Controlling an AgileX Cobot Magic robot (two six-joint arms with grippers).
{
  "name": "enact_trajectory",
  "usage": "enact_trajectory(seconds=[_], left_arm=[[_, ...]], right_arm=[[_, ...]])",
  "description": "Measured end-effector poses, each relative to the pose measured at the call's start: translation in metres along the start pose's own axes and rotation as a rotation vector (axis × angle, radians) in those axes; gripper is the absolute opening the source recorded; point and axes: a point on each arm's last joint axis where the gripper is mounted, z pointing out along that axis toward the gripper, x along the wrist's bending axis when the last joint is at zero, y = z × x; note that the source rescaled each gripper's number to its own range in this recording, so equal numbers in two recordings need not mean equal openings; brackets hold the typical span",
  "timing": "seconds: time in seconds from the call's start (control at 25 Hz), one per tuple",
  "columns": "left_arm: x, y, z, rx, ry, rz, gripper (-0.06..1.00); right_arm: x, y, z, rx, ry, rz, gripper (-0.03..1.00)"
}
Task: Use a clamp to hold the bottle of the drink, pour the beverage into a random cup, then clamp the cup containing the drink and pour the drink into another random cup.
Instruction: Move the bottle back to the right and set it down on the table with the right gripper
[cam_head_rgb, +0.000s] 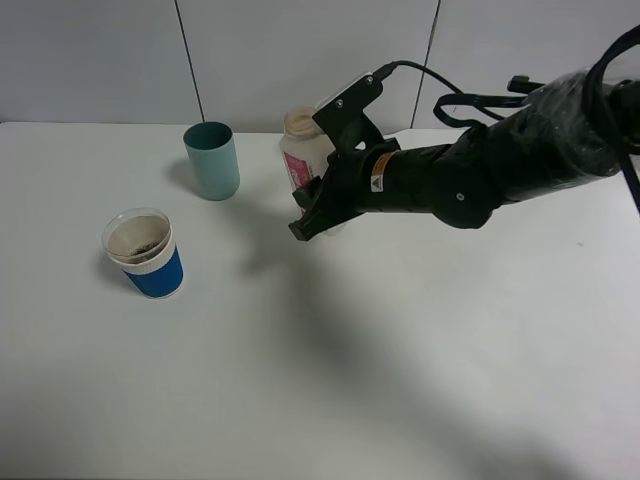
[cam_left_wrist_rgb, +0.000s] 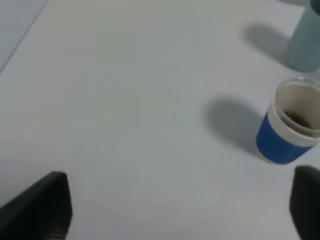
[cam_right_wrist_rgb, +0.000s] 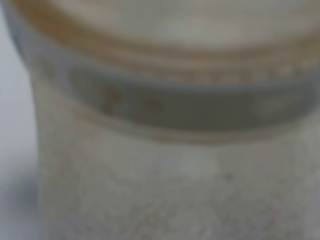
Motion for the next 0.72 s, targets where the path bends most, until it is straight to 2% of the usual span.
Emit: enact_trajectory(seconds=[0.2,0.44,0.72], left_arm=[[0.0,0.0,0.0,0.0,0.0,0.0,0.62],[0.0,0.0,0.0,0.0,0.0,0.0,0.62],[0.0,0.0,0.0,0.0,0.0,0.0,0.62]], right_arm=[[-0.003,-0.007,0.007,-0.005,-0.014,0.013,0.01],[-0.004,-0.004,0.012,-0.1,-0.043,-0.029,0.01],[-0.004,-0.021,0.029,-0.14,-0.071,-0.004,0.01]])
